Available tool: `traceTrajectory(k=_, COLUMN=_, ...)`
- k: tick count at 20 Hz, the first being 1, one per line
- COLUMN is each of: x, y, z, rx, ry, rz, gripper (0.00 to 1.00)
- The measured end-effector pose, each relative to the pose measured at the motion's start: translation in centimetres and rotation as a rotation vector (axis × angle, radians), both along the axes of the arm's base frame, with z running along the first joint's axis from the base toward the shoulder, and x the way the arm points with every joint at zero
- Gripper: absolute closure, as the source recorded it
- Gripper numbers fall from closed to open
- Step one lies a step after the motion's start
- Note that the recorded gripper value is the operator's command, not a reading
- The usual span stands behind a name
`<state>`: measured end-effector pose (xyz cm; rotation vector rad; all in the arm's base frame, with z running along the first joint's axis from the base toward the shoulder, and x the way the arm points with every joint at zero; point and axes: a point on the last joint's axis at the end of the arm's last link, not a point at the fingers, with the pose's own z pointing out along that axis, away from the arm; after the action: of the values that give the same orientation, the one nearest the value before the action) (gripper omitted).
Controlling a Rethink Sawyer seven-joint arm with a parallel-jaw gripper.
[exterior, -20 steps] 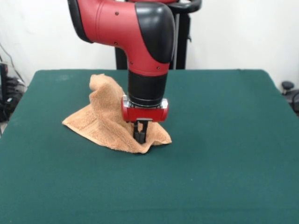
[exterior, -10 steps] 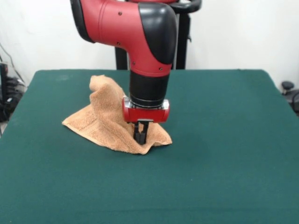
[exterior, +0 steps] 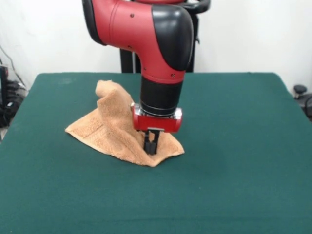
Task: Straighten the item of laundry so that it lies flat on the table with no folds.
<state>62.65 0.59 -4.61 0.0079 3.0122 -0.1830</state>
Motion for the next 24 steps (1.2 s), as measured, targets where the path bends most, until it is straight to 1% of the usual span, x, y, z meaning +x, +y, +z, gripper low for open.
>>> traceTrajectory(k=1, x=0.1, y=0.2, z=0.0, rx=0.002, ry=-0.003, rz=-0.007, gripper=1.0)
traceTrajectory(k=3, x=1.0, y=1.1, z=0.0, rx=0.012, ry=-0.026, rz=-0.045, gripper=1.0)
traceTrajectory(k=7, x=2.3, y=2.7, z=-0.1, rx=0.021, ry=-0.067, rz=-0.082, gripper=1.0)
traceTrajectory(k=8, x=3.0, y=3.4, z=-0.2, rx=0.024, ry=-0.088, rz=-0.1, gripper=1.0)
traceTrajectory(k=18, x=4.4, y=5.2, z=-0.4, rx=0.031, ry=-0.14, rz=-0.133, gripper=1.0)
traceTrajectory(k=24, x=4.8, y=5.4, z=-0.4, rx=0.037, ry=-0.149, rz=-0.157, gripper=1.0)
